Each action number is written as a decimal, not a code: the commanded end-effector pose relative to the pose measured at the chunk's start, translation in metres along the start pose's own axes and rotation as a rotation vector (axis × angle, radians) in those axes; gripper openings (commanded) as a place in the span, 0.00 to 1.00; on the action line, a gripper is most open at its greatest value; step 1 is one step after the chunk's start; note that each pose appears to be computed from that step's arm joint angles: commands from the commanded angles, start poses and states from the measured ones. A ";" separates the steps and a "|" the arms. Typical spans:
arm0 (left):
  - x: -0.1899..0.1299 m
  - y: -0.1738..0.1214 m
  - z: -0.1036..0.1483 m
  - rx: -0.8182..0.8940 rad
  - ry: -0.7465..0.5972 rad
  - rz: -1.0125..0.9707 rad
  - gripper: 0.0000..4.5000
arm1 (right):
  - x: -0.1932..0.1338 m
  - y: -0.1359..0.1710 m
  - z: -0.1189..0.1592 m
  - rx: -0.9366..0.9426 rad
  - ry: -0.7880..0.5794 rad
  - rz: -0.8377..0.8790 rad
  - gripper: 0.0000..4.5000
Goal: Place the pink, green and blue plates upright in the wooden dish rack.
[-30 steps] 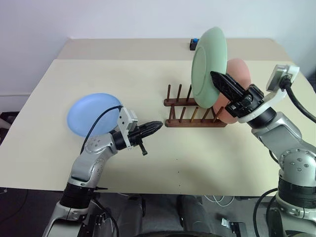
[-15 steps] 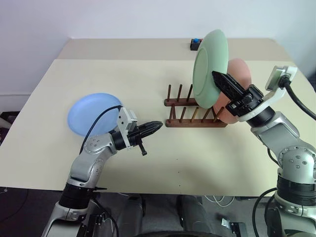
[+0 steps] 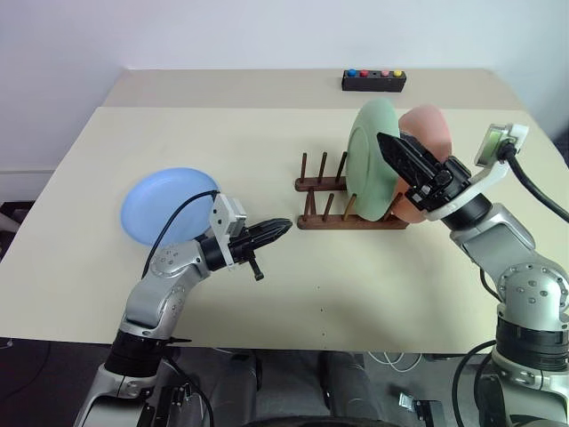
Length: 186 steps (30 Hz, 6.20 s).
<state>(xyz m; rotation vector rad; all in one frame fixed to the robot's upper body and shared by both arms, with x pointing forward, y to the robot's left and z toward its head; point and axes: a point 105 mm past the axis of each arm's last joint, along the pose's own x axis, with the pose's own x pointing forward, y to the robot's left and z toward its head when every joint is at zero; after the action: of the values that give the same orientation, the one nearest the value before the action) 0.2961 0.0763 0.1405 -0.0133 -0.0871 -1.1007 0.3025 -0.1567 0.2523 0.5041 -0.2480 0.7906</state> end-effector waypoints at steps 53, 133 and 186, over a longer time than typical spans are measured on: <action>-0.191 0.163 0.003 -0.353 0.157 1.372 0.46 | 0.029 0.059 -0.048 -0.689 0.353 0.448 0.68; -0.121 0.123 0.190 0.217 -0.674 1.220 0.99 | 0.109 0.099 -0.015 -1.184 -0.117 0.306 0.00; -0.054 0.013 0.016 0.013 0.084 0.221 0.99 | 0.059 0.064 0.004 0.164 0.082 0.163 0.00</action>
<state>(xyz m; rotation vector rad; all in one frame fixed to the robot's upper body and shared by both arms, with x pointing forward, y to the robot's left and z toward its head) 0.2858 0.1338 0.1410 0.0025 0.0341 -0.8622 0.3021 -0.0827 0.2896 0.5996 -0.1060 0.9709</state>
